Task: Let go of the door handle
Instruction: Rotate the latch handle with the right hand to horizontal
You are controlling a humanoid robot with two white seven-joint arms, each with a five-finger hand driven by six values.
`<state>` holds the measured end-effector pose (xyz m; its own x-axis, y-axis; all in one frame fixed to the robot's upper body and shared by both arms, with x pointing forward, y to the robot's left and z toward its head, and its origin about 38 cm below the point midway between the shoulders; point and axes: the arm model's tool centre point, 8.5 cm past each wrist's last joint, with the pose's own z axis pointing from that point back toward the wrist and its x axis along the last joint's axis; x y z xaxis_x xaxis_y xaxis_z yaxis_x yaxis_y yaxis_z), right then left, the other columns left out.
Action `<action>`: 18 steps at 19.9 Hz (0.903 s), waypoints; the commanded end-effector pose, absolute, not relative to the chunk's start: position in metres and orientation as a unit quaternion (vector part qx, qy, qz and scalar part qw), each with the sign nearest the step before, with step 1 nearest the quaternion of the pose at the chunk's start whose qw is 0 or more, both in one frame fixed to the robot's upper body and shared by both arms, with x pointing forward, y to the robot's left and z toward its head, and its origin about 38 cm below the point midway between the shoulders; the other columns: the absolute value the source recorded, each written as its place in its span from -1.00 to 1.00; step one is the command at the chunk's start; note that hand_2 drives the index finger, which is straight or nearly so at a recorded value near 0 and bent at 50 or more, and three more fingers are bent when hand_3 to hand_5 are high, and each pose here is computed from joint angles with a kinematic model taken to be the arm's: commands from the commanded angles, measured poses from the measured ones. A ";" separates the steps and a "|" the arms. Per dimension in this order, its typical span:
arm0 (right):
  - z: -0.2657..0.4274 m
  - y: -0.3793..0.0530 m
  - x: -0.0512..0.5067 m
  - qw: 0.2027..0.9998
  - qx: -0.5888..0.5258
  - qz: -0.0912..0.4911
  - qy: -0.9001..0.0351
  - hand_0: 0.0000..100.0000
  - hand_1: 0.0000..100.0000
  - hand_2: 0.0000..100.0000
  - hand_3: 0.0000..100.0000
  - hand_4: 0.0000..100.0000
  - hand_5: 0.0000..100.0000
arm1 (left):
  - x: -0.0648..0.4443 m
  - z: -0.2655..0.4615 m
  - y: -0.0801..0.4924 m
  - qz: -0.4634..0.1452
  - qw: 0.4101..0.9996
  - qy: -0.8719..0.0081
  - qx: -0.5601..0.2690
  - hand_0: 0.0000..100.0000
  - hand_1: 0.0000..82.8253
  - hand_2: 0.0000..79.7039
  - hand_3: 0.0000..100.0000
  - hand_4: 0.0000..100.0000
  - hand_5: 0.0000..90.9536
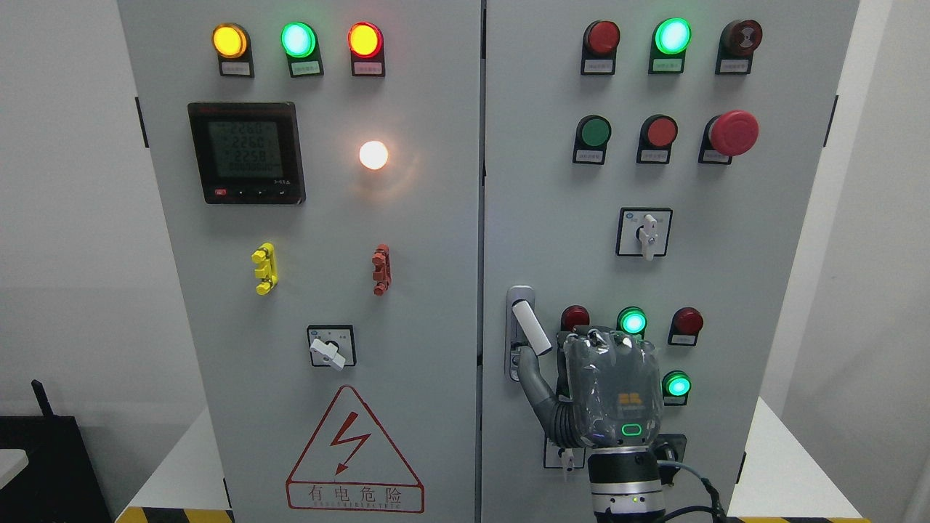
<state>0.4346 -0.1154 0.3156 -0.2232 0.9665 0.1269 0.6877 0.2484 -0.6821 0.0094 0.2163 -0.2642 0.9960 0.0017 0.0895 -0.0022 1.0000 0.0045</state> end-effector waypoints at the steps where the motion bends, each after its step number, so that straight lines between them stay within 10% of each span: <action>1: 0.316 -0.121 0.436 0.281 -0.562 0.250 -0.737 0.08 -0.20 1.00 1.00 1.00 0.95 | 0.011 -0.264 0.216 0.002 0.999 -0.041 0.002 -0.76 -0.06 -1.00 -1.00 -1.00 -1.00; 18: 0.322 -0.125 0.432 0.277 -0.566 0.239 -0.739 0.08 -0.18 1.00 1.00 1.00 0.95 | 0.011 -0.264 0.216 0.002 0.999 -0.041 0.003 -0.76 -0.06 -1.00 -1.00 -1.00 -1.00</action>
